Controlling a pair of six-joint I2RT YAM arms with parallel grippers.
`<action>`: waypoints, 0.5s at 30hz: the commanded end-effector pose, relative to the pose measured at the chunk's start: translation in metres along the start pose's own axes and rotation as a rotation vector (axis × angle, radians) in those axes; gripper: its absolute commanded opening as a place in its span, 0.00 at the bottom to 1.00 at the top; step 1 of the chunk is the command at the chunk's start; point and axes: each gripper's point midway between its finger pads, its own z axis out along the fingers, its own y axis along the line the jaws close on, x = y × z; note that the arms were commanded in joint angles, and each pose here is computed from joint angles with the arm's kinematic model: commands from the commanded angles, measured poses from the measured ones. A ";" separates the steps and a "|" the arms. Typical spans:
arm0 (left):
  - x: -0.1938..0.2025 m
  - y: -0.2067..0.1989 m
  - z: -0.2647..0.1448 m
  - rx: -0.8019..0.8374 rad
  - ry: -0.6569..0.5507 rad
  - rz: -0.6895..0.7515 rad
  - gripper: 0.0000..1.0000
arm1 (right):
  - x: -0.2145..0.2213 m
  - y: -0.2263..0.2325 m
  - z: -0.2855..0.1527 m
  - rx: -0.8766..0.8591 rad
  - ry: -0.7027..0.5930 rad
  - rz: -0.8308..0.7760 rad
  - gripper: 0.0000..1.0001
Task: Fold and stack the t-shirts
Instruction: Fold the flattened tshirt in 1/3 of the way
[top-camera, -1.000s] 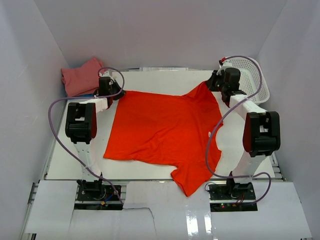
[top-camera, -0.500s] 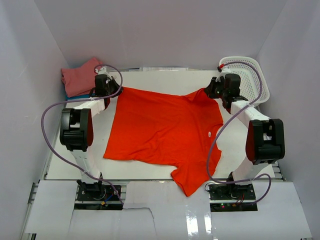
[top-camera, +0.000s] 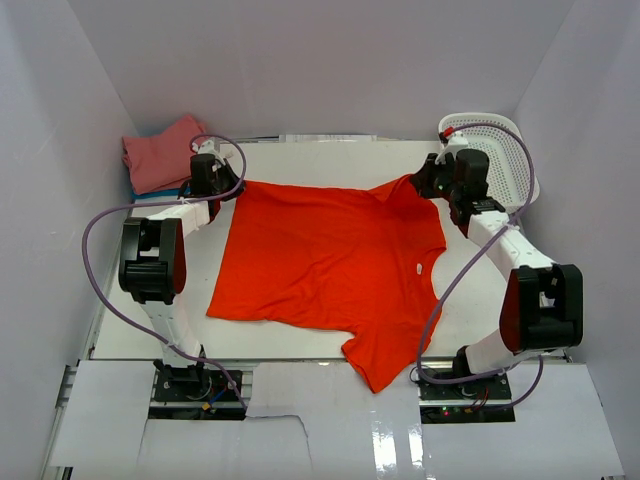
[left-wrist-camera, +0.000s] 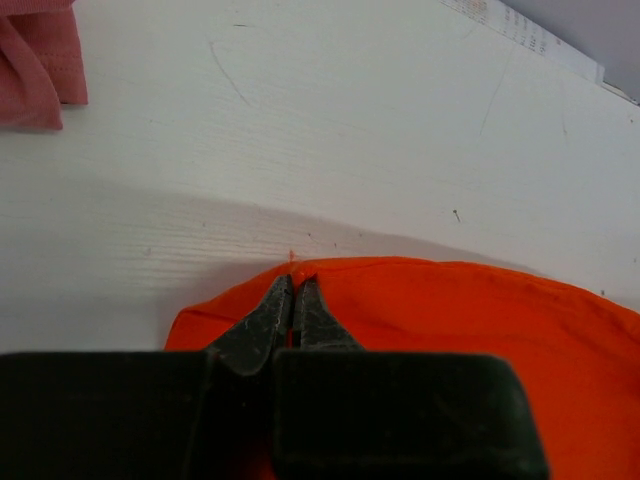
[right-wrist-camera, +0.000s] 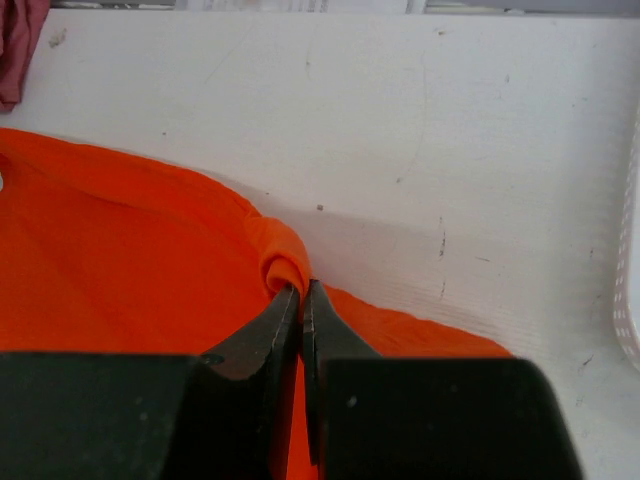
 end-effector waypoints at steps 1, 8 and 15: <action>-0.025 -0.014 -0.014 0.035 -0.056 0.016 0.00 | -0.024 0.006 -0.013 0.004 -0.068 -0.051 0.08; -0.034 -0.021 -0.009 0.059 -0.066 0.011 0.00 | -0.032 0.009 -0.016 0.000 -0.076 -0.064 0.08; -0.036 -0.022 -0.012 0.060 -0.073 0.032 0.00 | -0.027 0.007 -0.023 0.019 -0.076 -0.066 0.08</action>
